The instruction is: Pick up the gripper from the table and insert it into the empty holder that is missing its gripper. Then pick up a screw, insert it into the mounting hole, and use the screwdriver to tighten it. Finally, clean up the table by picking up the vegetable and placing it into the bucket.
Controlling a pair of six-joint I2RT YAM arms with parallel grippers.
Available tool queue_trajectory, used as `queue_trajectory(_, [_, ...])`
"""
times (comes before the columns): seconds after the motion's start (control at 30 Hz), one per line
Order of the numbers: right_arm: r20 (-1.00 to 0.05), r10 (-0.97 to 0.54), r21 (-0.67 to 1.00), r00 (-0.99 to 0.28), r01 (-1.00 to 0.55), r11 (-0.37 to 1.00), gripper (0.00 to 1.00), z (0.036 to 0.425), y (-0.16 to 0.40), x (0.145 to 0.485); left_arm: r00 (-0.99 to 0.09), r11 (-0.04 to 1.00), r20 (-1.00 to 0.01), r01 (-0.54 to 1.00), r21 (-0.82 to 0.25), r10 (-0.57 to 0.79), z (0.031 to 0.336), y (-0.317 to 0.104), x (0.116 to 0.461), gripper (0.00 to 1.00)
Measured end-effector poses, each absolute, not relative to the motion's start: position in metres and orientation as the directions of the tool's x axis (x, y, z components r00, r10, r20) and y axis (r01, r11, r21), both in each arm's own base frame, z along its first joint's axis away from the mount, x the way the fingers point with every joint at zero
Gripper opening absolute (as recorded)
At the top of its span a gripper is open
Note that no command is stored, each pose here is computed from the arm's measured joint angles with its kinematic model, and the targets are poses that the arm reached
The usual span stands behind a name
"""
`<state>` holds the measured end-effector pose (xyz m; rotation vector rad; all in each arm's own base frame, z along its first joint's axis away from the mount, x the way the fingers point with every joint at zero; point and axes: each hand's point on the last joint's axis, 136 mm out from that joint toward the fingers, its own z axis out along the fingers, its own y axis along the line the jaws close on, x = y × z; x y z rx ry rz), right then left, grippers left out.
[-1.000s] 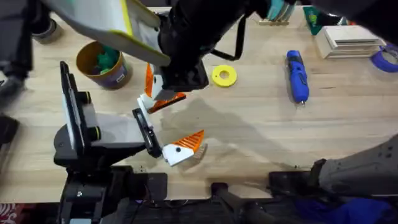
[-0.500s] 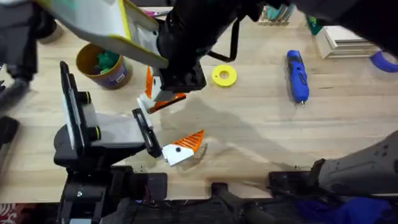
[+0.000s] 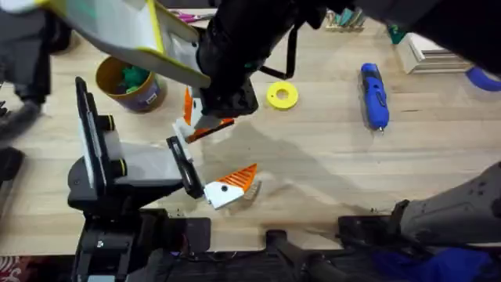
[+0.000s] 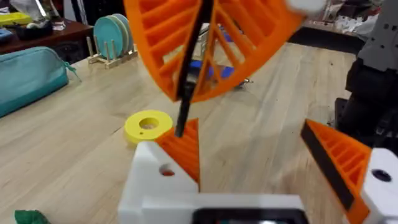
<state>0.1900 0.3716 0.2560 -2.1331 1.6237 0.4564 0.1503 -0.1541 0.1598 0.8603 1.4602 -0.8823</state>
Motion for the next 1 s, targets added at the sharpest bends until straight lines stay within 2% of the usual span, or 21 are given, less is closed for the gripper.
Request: queue_trajectory(1.0, [-0.474,-0.843,-0.101,0.254,-0.967,-0.234,0.006,0.240,0.376,0.193,-0.063,0.445,-0.998,0.894,-0.046,0.023,0.160,-0.154,0.150,0.986])
